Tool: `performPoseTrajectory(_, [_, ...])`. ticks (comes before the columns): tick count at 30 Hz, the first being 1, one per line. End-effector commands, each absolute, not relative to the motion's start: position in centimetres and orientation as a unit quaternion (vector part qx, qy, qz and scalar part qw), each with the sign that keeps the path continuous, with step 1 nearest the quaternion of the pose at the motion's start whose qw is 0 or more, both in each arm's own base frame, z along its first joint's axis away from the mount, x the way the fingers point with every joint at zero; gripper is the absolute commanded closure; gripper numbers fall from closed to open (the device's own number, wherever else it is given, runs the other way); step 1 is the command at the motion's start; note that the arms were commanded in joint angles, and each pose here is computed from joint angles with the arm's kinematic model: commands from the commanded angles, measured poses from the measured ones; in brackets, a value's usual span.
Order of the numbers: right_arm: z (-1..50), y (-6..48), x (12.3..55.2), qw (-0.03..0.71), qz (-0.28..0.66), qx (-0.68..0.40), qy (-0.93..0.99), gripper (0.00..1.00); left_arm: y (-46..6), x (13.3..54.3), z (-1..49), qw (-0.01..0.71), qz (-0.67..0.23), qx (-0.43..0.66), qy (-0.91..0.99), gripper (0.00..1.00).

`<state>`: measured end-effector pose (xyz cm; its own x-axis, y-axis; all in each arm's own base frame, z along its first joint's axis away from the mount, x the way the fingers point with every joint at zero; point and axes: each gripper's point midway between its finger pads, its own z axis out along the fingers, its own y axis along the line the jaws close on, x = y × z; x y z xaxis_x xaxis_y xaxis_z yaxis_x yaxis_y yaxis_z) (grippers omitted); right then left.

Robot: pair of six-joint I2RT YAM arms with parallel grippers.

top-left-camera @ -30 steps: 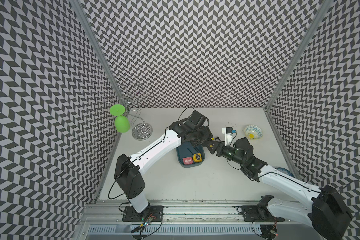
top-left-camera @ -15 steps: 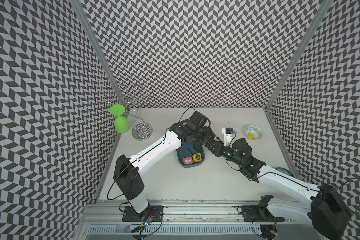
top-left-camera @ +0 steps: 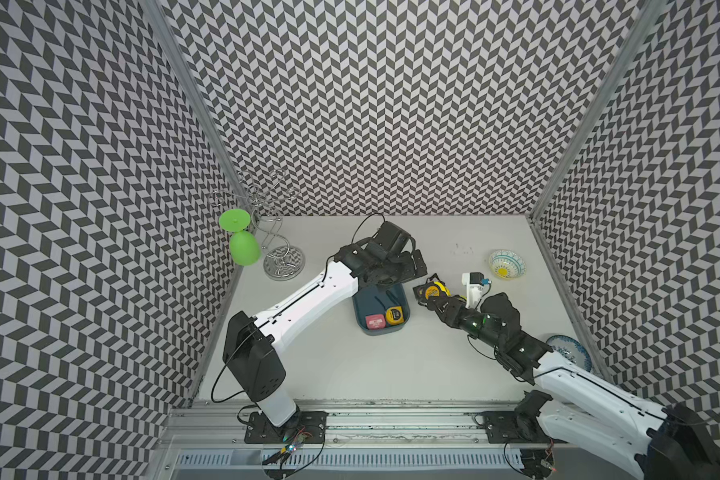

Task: Take the tape measure out of the storage box
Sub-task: Place the tape measure at the center of the board.

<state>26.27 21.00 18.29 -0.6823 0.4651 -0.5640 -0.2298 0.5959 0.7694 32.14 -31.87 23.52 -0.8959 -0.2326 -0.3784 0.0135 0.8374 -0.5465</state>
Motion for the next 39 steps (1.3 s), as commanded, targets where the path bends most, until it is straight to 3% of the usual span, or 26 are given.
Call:
performPoseTrajectory(1, [18.8,19.6,26.0,0.392,0.468,0.096,0.786,0.92,-29.9,32.1,23.0,0.243,-0.246,-0.022,0.938,0.0])
performPoseTrajectory(12, [11.2,14.7,23.7,0.325,0.463,0.176,0.806,0.93,-27.2,31.8,17.3,0.225,-0.142,0.043,0.963,0.0])
performPoseTrajectory(22, [6.9,13.3,22.4,0.282,0.443,0.214,0.824,0.92,-26.5,31.1,14.1,0.202,-0.121,0.047,0.971,0.0])
performPoseTrajectory(24, [6.6,13.2,22.3,0.275,0.438,0.216,0.828,0.85,-26.5,31.0,13.9,0.199,-0.119,0.047,0.971,0.0])
performPoseTrajectory(29, [5.3,12.9,21.6,0.254,0.42,0.222,0.842,0.58,-26.4,30.7,13.0,0.19,-0.115,0.052,0.974,0.0])
performPoseTrajectory(36, [5.2,12.7,21.2,0.248,0.406,0.218,0.852,0.38,-26.8,30.2,11.9,0.176,-0.114,0.062,0.976,0.0])
performPoseTrajectory(39, [5.3,12.5,21.1,0.247,0.394,0.213,0.859,0.2,-27.3,29.8,11.0,0.166,-0.11,0.075,0.977,0.0])
